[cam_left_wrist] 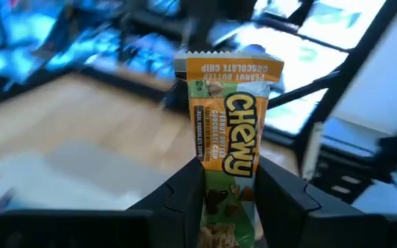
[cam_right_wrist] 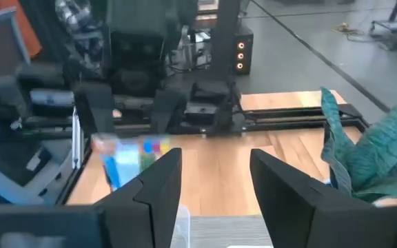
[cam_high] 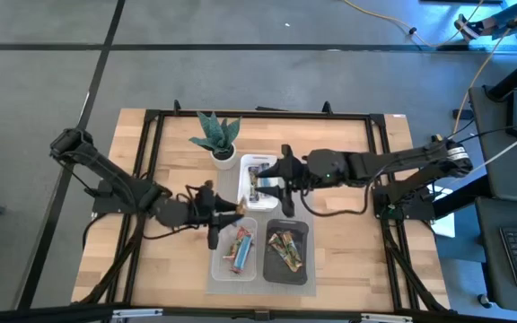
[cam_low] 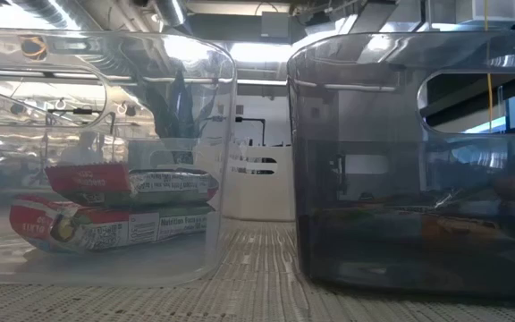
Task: Pick and place Granola Bars by type
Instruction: Put the yellow granola bar into the black transparent bin
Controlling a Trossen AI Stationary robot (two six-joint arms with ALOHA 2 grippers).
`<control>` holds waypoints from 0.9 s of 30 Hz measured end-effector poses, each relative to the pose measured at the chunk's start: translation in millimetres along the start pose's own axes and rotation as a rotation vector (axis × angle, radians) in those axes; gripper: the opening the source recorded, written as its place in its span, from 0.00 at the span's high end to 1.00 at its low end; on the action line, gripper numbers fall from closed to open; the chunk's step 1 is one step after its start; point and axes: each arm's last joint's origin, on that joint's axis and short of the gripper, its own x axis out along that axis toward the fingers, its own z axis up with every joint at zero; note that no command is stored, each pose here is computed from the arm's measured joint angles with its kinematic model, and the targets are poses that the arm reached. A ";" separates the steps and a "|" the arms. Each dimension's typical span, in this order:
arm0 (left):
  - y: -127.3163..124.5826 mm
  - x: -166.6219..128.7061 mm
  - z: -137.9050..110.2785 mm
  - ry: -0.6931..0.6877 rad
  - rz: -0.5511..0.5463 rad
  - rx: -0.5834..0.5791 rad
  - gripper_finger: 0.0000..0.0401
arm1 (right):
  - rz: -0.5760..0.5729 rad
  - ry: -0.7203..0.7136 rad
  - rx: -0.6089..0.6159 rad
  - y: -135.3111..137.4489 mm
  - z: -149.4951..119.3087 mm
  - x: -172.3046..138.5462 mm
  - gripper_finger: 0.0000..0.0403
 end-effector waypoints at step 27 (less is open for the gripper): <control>20.2 21.4 35.9 -0.178 -0.169 0.243 0.73 | 0.071 -0.070 0.082 30.0 -1.8 6.7 0.27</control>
